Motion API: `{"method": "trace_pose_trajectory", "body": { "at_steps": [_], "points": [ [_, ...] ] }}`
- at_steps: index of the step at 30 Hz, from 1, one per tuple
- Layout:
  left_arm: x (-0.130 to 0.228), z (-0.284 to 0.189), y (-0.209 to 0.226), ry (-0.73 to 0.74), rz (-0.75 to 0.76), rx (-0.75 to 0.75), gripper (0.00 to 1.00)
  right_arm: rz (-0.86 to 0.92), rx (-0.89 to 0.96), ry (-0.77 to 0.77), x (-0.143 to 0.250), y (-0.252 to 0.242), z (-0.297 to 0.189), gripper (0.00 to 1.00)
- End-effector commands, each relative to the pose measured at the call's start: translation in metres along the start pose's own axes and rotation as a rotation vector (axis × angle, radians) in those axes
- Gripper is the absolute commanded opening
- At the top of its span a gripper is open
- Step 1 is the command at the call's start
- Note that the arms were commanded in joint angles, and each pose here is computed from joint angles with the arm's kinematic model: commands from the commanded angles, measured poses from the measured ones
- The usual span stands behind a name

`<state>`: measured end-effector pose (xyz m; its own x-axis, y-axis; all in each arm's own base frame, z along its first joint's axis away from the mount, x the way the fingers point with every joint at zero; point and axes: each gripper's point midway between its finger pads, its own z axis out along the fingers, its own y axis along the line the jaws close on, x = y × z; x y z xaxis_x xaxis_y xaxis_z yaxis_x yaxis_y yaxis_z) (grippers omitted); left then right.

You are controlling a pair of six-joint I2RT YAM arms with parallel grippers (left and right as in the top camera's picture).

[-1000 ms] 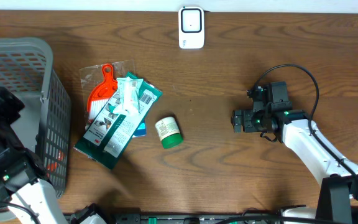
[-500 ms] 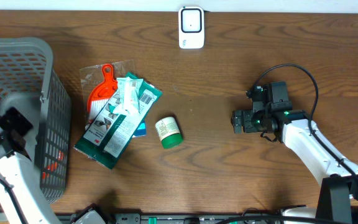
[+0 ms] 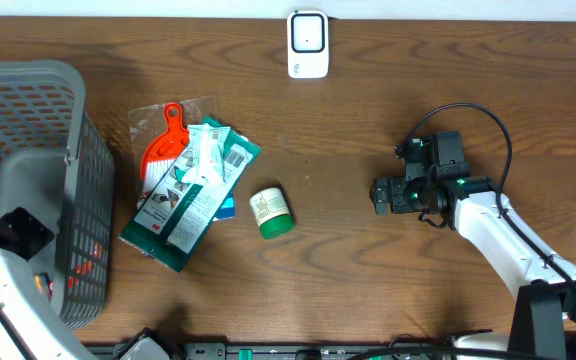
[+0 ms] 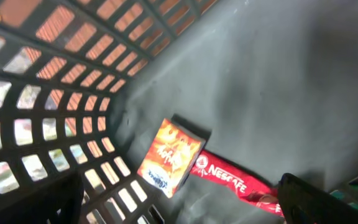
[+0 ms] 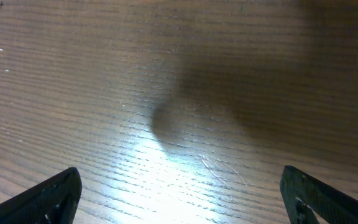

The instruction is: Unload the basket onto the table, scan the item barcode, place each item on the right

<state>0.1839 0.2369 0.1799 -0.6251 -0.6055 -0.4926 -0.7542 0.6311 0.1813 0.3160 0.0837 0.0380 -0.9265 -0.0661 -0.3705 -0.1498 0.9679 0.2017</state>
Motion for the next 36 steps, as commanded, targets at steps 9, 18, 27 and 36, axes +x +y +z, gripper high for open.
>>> {"method": "trace_pose_trajectory", "body": {
  "at_steps": [9,18,27,36],
  "points": [
    [0.018,0.052,-0.017,0.202,0.013,0.060,0.99,-0.024,-0.010,0.012,0.004,0.004,0.002,0.99],
    [0.040,0.082,-0.021,0.341,0.030,0.050,0.99,-0.032,-0.010,0.013,0.004,0.004,0.002,0.99],
    [0.042,0.078,0.020,0.352,0.053,-0.187,0.98,-0.042,-0.009,0.015,0.005,0.004,0.002,0.99],
    [0.041,0.082,0.035,0.343,0.050,-0.266,0.99,-0.042,-0.010,0.015,0.005,0.004,0.002,0.99]
  ]
}}
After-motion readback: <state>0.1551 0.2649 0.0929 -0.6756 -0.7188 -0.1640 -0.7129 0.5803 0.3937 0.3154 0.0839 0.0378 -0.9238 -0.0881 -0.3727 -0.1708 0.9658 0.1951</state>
